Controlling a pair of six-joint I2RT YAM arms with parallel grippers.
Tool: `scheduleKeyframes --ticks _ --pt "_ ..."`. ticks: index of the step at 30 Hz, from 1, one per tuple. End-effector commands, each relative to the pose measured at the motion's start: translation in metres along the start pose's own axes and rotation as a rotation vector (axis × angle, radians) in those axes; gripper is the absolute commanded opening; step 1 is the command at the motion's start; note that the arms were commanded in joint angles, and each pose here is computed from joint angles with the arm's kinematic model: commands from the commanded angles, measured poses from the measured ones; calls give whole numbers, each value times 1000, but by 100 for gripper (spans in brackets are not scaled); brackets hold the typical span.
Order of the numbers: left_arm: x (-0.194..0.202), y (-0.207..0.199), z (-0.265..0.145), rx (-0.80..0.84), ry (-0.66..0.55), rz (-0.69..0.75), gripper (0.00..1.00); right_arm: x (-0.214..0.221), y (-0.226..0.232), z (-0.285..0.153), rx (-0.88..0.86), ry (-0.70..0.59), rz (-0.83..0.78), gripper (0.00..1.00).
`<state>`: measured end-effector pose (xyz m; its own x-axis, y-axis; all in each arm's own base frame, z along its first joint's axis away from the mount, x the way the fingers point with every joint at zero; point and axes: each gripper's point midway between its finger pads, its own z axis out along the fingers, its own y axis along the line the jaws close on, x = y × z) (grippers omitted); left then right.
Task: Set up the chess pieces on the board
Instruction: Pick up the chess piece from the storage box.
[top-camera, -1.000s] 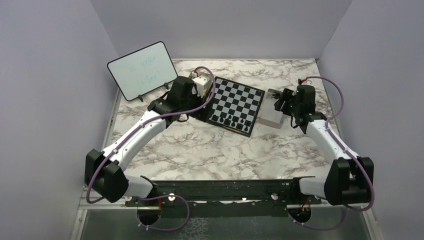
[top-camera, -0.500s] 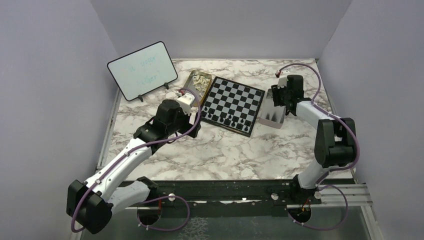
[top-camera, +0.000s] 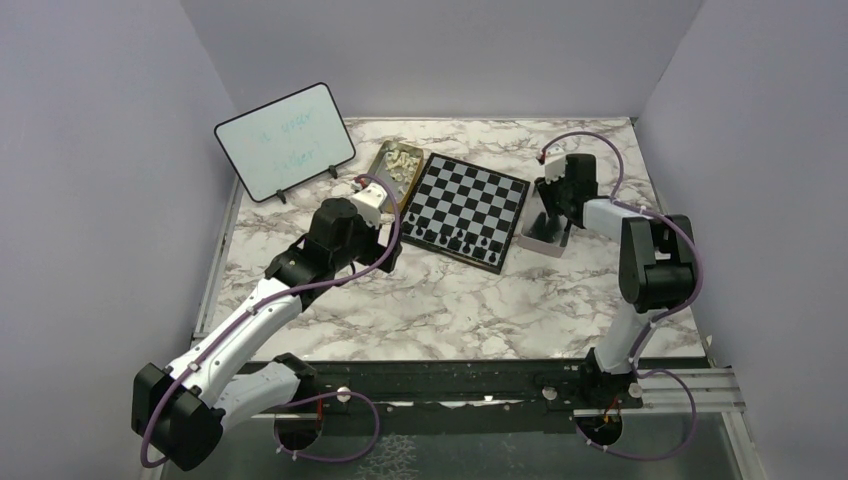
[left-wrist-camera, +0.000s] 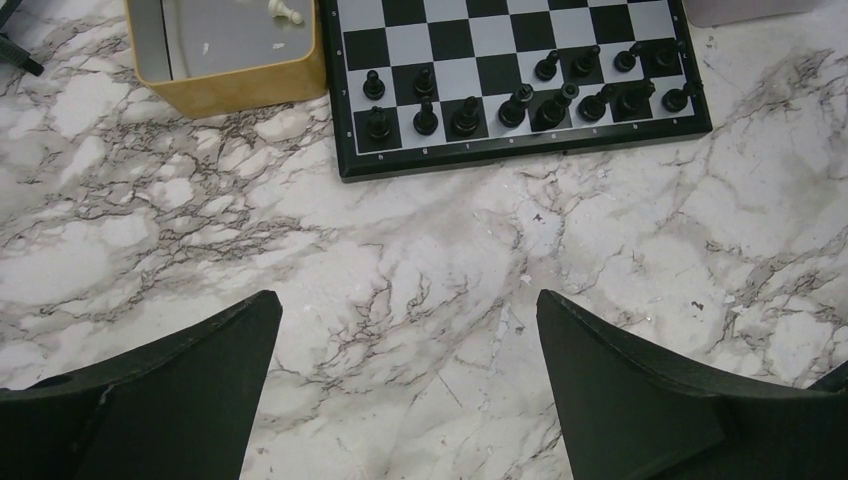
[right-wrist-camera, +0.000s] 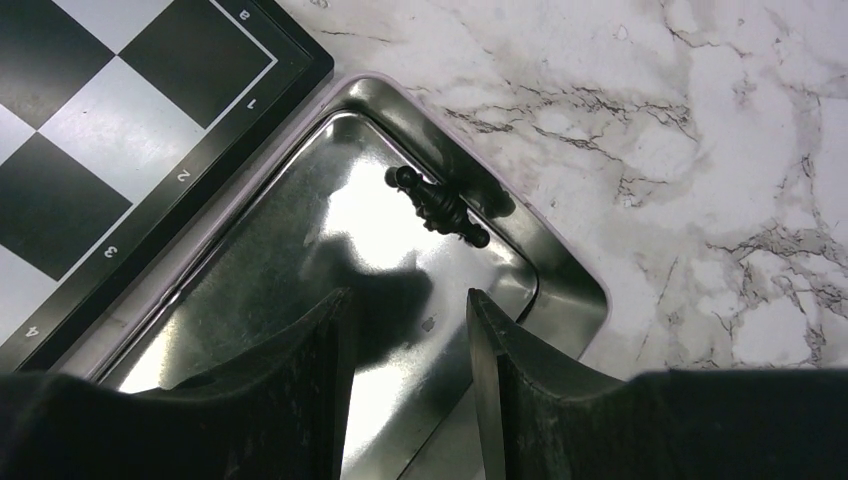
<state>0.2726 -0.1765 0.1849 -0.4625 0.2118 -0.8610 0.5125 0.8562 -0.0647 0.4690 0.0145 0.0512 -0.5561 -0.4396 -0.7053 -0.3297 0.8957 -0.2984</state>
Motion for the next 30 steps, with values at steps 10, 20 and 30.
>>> scheduleKeyframes --ticks 10,20,30 --pt "-11 8 -1 -50 -39 16 99 -24 -12 17 28 -83 -90 48" --pt "-9 8 1 -48 -26 18 99 -21 -11 27 20 -74 -112 48" --pt "-4 8 6 -44 -4 19 99 -19 -4 38 -20 -66 -121 48"
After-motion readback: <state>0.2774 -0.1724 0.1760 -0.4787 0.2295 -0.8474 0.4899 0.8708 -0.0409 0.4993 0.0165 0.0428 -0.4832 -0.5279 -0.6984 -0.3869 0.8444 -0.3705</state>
